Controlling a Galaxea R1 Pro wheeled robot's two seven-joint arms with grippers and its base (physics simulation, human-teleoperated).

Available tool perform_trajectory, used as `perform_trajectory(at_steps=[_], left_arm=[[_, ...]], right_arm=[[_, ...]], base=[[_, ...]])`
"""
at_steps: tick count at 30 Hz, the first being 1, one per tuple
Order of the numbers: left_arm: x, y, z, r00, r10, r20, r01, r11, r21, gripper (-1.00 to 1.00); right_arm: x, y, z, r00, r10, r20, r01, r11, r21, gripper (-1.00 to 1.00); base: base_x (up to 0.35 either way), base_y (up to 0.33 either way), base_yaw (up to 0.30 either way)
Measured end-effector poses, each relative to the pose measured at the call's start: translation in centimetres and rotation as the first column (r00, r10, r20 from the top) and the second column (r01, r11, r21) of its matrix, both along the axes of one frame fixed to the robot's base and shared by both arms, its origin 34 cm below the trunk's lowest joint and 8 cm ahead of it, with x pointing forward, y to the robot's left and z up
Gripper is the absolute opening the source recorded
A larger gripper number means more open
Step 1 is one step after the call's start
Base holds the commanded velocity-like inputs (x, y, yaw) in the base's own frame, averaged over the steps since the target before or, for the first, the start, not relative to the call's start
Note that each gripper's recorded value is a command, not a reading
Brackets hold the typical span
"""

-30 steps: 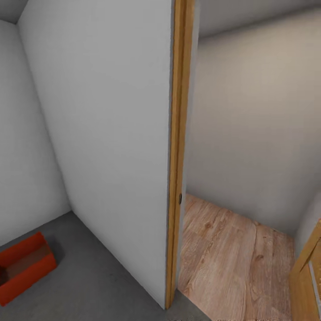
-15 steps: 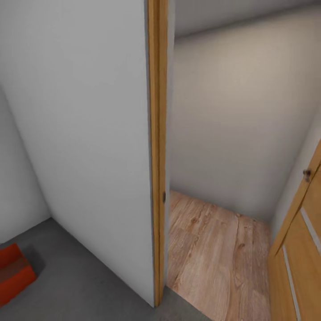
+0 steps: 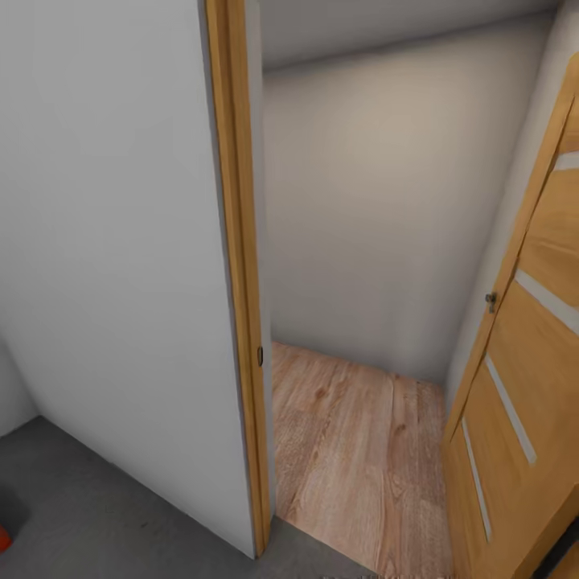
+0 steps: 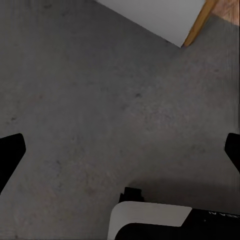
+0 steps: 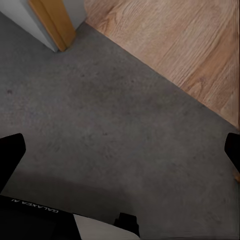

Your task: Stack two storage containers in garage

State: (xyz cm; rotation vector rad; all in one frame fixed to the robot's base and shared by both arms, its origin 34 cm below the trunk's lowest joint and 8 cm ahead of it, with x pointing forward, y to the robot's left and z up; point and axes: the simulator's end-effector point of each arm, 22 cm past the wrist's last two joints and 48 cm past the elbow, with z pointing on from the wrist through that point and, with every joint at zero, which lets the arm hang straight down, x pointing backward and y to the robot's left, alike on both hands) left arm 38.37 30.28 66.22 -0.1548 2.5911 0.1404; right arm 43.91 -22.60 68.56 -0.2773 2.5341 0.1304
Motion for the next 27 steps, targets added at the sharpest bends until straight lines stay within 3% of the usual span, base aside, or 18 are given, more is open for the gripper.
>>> perform_trajectory(at_steps=[13, 27], left_arm=[[-0.03, 0.1, 0.0, 1.0, 0.0, -0.001, 0.0, 1.0, 0.001, 1.0], [-0.05, 0.13, 0.01, 1.0, 0.001, -0.001, -0.001, 1.0, 0.002, 1.0]], right_arm=[[0.02, 0.01, 0.01, 1.0, 0.0, 0.0, 0.0, 1.0, 0.0, 1.0], [-0.02, 0.02, 0.02, 1.0, 0.0, 0.0, 0.0, 1.0, 0.0, 1.0]], base=[[0.012, 0.009, -0.296], [0.206, 0.199, -0.295]])
